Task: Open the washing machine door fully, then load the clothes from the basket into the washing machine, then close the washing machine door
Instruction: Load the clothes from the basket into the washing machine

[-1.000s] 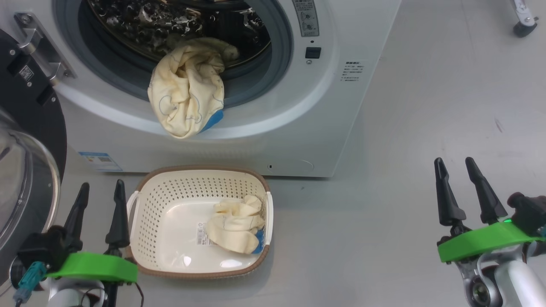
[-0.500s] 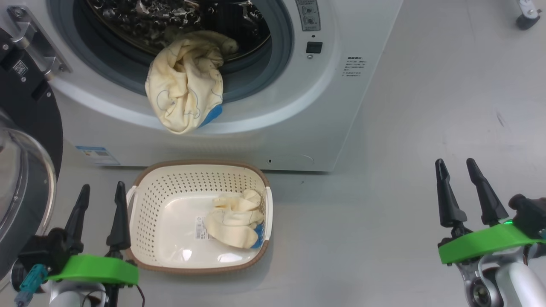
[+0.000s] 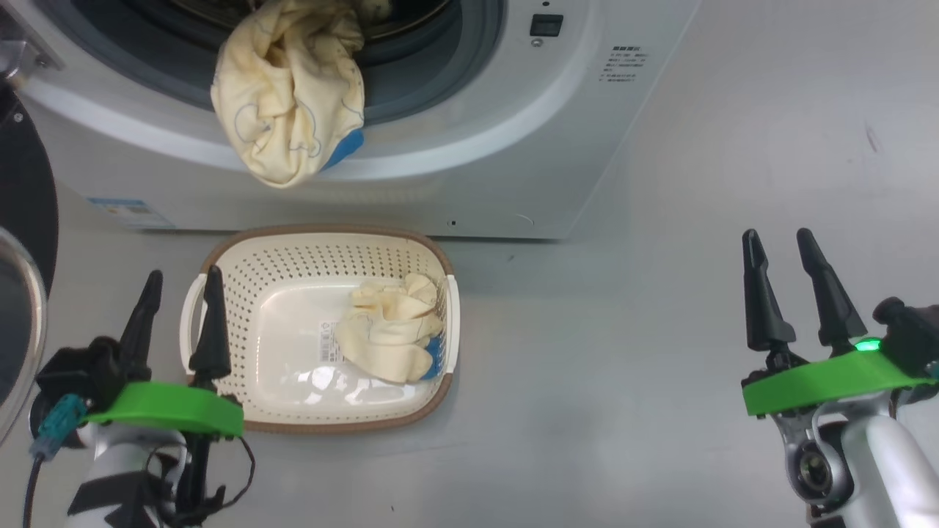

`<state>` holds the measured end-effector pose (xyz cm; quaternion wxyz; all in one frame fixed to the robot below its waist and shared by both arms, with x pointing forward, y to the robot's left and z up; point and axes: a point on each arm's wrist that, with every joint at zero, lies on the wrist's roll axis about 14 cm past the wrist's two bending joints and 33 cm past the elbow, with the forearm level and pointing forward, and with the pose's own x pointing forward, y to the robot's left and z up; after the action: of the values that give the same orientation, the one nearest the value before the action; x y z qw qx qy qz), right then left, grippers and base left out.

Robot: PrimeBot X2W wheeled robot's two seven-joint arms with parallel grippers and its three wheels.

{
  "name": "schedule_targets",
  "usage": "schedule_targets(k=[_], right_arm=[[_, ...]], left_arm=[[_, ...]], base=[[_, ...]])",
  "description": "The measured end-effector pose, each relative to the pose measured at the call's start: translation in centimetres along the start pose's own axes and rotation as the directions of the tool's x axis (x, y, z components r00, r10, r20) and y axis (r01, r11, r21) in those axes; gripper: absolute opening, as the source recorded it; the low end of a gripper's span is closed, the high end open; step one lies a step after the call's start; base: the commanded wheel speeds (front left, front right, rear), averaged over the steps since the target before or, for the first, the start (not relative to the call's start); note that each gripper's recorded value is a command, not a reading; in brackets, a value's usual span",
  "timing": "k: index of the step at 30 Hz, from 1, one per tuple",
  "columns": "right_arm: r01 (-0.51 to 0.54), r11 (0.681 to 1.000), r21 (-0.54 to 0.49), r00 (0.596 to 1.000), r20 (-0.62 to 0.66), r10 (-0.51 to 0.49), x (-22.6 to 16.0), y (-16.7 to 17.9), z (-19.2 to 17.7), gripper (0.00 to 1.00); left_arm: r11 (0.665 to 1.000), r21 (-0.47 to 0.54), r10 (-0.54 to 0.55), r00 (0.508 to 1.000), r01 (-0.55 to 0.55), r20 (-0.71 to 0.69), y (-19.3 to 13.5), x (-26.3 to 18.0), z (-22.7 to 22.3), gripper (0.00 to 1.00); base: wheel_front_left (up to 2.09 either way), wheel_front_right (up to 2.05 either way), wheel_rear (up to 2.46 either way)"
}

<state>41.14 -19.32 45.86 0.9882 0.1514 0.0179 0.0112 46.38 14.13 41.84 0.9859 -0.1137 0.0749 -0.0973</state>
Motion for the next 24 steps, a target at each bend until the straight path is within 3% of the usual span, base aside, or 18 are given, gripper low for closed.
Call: schedule_targets(k=[24], right_arm=[[0.014,1.000,-0.003,0.998,-0.061,-0.014,5.2,-0.9,-4.2,1.00]], left_arm=[[0.995,-0.063,-0.084,0.988,0.076,-0.129,0.4,12.0,-5.6,1.00]], base=[[0.00,0.00,0.00]])
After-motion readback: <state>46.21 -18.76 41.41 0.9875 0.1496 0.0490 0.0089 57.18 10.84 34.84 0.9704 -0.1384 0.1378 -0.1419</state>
